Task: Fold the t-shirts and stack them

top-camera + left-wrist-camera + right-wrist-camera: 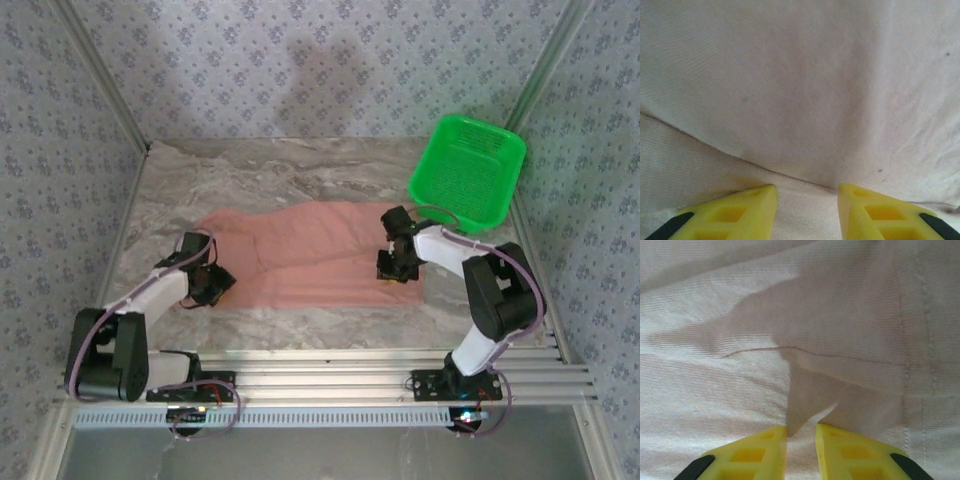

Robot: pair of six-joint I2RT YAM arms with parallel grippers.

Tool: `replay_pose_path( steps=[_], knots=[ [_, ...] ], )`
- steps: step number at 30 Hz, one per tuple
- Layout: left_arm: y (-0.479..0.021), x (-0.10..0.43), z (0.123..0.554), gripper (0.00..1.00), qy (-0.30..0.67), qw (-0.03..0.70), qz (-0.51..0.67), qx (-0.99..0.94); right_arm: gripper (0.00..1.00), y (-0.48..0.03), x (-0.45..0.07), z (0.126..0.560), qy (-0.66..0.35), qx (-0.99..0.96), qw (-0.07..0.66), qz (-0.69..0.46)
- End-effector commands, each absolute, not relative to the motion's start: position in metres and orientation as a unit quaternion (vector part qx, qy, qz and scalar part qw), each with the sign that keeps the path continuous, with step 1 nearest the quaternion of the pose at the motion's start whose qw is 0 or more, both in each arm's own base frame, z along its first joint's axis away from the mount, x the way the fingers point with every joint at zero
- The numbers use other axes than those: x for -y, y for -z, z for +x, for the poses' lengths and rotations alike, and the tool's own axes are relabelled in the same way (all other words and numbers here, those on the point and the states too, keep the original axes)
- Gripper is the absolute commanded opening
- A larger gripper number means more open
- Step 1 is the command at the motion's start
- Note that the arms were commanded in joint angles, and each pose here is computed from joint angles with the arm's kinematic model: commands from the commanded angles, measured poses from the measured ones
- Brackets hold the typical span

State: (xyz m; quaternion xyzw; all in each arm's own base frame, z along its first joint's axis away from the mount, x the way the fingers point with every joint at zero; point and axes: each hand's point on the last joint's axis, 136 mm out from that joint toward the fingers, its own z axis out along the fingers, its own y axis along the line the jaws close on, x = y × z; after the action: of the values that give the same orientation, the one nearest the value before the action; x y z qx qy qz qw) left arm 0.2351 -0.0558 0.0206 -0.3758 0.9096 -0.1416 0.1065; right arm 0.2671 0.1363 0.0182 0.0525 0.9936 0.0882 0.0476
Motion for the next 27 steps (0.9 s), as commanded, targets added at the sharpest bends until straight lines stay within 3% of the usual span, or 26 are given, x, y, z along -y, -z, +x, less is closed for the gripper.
replay_pose_path(
  steps=[1,6,9,15,20,27],
  knots=[
    [-0.006,0.043,0.182,0.39,0.093,0.043,-0.421,-0.901,0.26,-0.010,-0.114,0.225,-0.037,-0.996,0.004,0.078],
    [-0.031,0.045,0.173,0.43,0.119,0.063,-0.431,-0.892,0.30,-0.012,-0.113,0.202,-0.037,-0.996,-0.004,0.081],
    [-0.068,0.048,0.189,0.51,0.151,0.113,-0.424,-0.886,0.35,-0.034,-0.115,0.212,-0.045,-0.995,0.029,0.084],
    [-0.165,0.050,0.262,0.72,0.184,0.210,-0.349,-0.894,0.61,-0.115,-0.134,0.260,-0.095,-0.988,0.116,0.028],
    [-0.188,0.048,0.334,0.76,0.197,0.181,-0.267,-0.926,0.84,-0.173,-0.161,0.311,-0.153,-0.972,0.170,-0.052],
    [-0.159,0.045,0.409,0.71,0.169,0.127,-0.113,-0.971,0.93,-0.175,-0.189,0.342,-0.204,-0.957,0.176,-0.107]
  ],
)
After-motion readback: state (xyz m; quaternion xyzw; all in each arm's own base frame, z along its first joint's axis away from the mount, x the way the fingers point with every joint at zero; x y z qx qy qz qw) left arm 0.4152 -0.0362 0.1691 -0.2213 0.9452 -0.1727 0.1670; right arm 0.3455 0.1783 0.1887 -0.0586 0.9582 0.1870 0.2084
